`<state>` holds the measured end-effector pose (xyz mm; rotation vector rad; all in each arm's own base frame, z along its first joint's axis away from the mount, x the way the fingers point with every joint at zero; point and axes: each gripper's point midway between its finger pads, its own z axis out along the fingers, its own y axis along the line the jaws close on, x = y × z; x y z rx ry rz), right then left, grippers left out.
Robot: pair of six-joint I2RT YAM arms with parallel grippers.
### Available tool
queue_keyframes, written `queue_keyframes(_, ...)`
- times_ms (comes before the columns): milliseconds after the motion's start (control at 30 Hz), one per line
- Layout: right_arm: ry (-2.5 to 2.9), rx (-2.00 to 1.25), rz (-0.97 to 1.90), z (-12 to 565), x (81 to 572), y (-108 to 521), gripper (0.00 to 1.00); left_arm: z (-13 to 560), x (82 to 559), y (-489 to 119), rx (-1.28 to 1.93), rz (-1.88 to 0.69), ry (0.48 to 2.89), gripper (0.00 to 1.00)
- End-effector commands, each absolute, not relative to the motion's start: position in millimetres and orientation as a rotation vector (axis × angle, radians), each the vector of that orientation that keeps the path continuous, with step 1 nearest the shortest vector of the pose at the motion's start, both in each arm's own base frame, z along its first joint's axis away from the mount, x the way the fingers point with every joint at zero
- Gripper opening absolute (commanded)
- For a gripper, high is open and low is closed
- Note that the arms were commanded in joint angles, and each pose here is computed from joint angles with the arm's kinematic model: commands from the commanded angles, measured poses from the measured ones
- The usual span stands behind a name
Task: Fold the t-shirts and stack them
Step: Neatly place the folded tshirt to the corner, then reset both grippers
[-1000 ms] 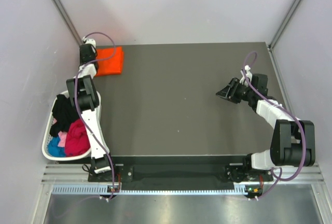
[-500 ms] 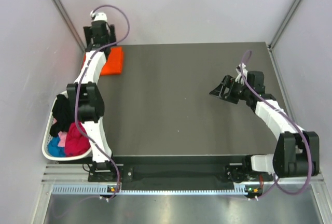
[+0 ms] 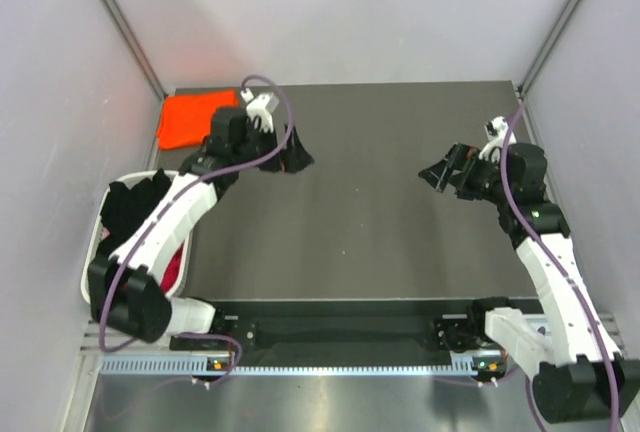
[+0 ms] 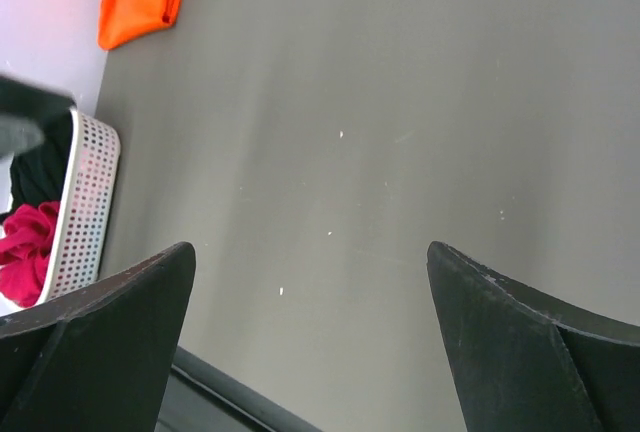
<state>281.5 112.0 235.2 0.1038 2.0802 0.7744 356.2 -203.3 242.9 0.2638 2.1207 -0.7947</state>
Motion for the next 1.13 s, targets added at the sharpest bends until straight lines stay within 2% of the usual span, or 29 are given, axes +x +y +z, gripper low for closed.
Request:
queue_keyframes(0, 2.015, 0.097, 0.742, 260.4, 268.9, 107.9, 1.00, 276.7, 312.5, -206.9, 0.301, -0.958, 2.017, 0.99)
queue_keyframes(167, 1.979, 0.109, 0.765, 264.5, 252.3, 108.3, 1.00, 281.3, 279.6, -196.1, 0.332, -0.947, 1.977, 0.99)
queue_keyframes(333, 1.946, 0.118, 0.706, 272.0, 246.4, 99.4, 1.00, 293.5, 266.3, -196.4, 0.331, -0.986, 1.932, 0.99)
queue_keyframes(1100, 1.929, 0.130, 0.653, 276.7, 246.0, 91.8, 1.00, 312.3, 262.5, -195.2, 0.303, -1.002, 1.881, 0.99)
